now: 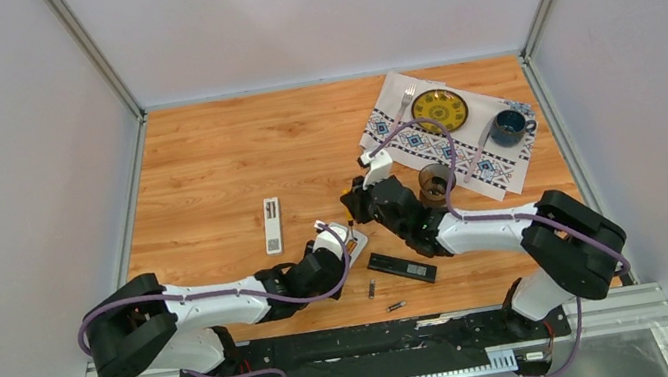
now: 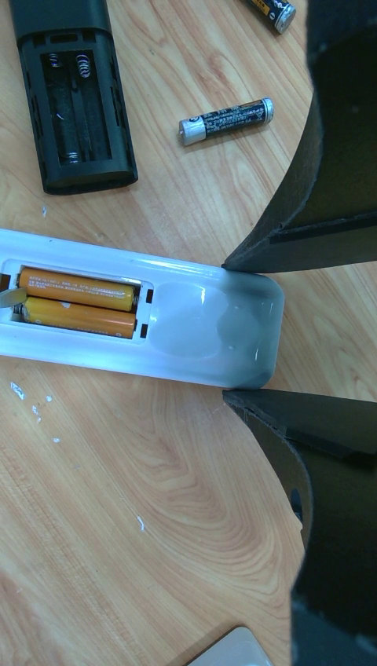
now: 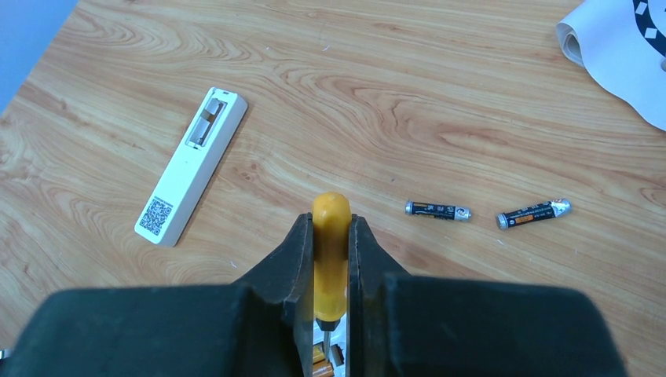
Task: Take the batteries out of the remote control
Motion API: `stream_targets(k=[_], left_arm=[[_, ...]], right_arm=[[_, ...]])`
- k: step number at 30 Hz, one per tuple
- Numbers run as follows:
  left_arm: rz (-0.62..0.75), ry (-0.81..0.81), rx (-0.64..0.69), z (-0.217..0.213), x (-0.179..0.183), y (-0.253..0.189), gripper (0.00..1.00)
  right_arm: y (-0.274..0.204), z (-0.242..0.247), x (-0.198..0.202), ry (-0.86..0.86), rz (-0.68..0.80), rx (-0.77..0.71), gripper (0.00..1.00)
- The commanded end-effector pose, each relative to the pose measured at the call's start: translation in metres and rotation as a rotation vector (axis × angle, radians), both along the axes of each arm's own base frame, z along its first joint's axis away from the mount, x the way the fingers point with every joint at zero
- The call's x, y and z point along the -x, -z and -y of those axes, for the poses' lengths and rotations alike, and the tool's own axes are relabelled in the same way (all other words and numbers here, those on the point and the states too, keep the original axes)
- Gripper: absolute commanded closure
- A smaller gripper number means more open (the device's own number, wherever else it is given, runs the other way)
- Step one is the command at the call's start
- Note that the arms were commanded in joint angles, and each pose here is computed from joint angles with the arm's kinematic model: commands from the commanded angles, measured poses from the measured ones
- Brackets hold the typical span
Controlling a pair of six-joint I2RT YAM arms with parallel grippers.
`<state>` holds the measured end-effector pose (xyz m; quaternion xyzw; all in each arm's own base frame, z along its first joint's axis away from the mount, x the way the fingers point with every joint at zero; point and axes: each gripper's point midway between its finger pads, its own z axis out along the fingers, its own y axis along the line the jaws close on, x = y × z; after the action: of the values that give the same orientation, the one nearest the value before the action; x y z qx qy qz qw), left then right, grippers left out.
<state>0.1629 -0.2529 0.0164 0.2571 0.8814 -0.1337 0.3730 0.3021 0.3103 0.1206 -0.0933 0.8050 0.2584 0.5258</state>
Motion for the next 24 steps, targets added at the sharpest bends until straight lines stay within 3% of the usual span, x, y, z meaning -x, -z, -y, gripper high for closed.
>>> stream_targets(k=[1, 8, 15, 24], left_arm=[[-0.115, 0.024, -0.084, -0.016, 0.022, 0.029, 0.77], [-0.117, 0.026, -0.084, -0.015, 0.022, 0.03, 0.79], [-0.114, 0.023, -0.076, -0.016, 0.022, 0.029, 0.81], [-0.116, 0.025, -0.073, -0.016, 0.023, 0.03, 0.83]], right_arm=[[-0.011, 0.004, -0.007, 0.038, 0.078, -0.023, 1.0], [-0.002, -0.005, 0.007, 0.048, 0.098, -0.036, 1.0], [0.007, 0.012, 0.014, 0.177, 0.155, -0.033, 1.0], [0.0, 0.023, 0.014, 0.229, 0.186, -0.127, 1.0]])
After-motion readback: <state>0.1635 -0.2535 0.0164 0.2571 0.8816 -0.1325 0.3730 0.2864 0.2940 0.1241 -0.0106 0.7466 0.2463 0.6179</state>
